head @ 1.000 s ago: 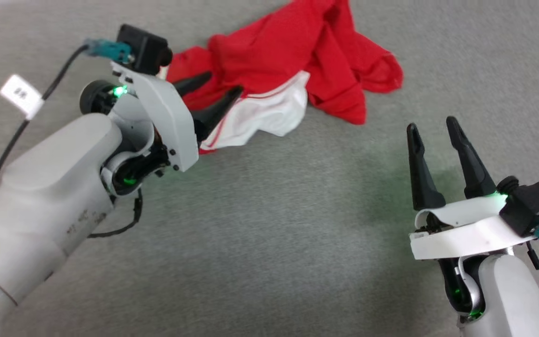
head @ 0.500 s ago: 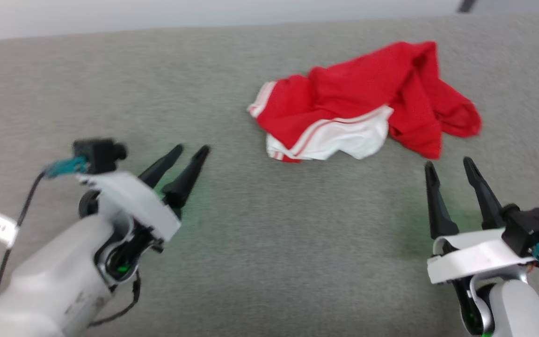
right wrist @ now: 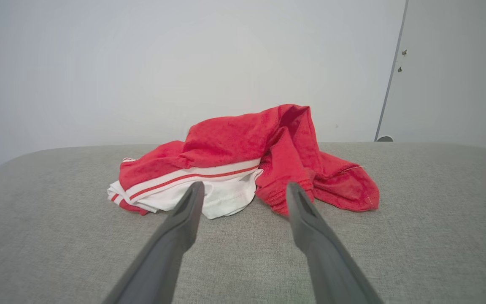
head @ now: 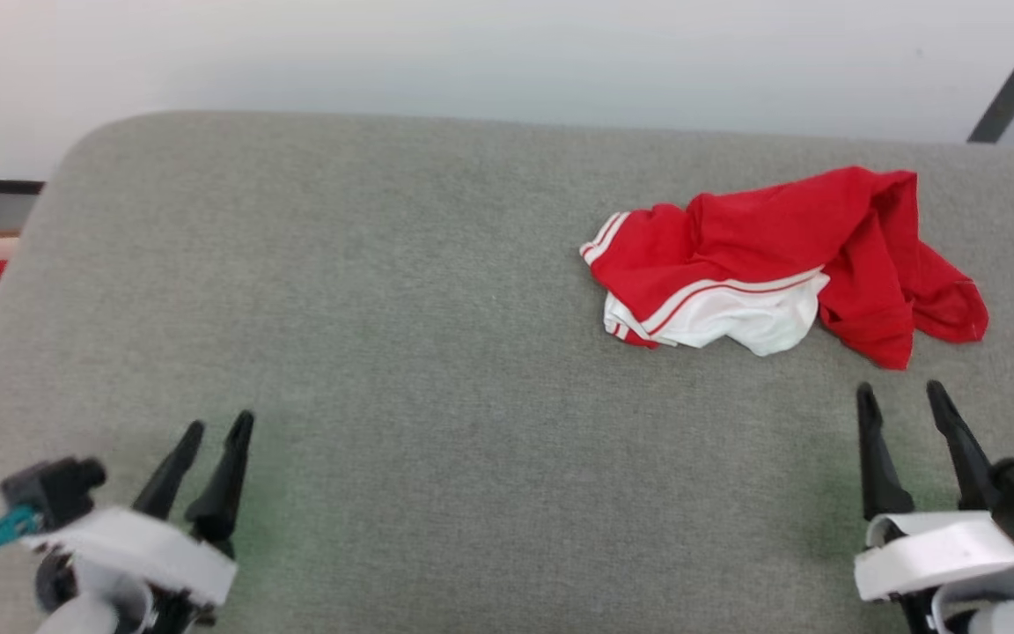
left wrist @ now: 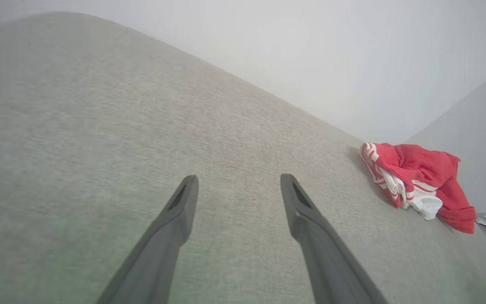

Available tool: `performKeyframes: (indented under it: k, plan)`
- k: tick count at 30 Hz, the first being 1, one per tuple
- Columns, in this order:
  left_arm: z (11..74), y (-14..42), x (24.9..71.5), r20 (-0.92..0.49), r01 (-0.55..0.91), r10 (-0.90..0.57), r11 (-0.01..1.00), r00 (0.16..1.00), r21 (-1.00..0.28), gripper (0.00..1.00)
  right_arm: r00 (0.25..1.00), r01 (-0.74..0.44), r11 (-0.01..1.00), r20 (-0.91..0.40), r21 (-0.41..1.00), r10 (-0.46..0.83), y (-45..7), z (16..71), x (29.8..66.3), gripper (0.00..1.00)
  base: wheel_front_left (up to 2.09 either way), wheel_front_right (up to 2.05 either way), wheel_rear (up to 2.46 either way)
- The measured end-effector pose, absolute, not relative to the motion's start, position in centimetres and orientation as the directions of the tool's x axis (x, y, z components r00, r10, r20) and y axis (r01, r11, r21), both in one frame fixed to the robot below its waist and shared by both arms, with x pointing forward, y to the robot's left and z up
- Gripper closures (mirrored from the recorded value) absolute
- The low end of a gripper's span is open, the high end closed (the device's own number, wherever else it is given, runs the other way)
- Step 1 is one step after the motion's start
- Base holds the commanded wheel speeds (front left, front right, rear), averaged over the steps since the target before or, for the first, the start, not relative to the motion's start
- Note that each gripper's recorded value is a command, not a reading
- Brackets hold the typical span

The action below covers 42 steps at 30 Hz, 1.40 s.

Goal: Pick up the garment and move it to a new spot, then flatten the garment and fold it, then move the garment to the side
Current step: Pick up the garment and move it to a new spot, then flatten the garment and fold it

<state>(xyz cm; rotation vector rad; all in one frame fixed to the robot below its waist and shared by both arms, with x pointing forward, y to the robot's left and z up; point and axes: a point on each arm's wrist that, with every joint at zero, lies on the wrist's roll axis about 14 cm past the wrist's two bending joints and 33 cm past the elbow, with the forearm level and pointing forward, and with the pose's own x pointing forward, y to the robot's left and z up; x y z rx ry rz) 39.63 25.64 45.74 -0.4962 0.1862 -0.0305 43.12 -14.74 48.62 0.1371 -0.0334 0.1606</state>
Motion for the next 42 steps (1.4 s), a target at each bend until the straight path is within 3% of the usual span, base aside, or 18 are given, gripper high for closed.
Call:
performKeyframes:
  k: [9,20,42]
  plan:
    - [46.7,29.4,35.9,-0.111,-0.095,0.062,0.941,0.992,-0.324,0.0,0.992,-0.122,0.985,0.041,0.119,0.118,-16.5,48.8,41.8,0.0,0.0,0.0,0.0]
    - [50.1,28.7,35.5,0.024,-0.073,0.074,0.996,0.997,-0.051,0.0,0.993,-0.077,0.991,0.099,0.114,0.066,-18.4,50.8,41.2,0.0,0.0,0.0,0.0]
    - [49.1,27.0,34.8,0.007,-0.064,0.065,0.998,0.998,-0.022,0.0,0.994,-0.077,0.99,0.08,0.119,0.068,-18.1,50.2,40.9,0.0,0.0,0.0,0.0]
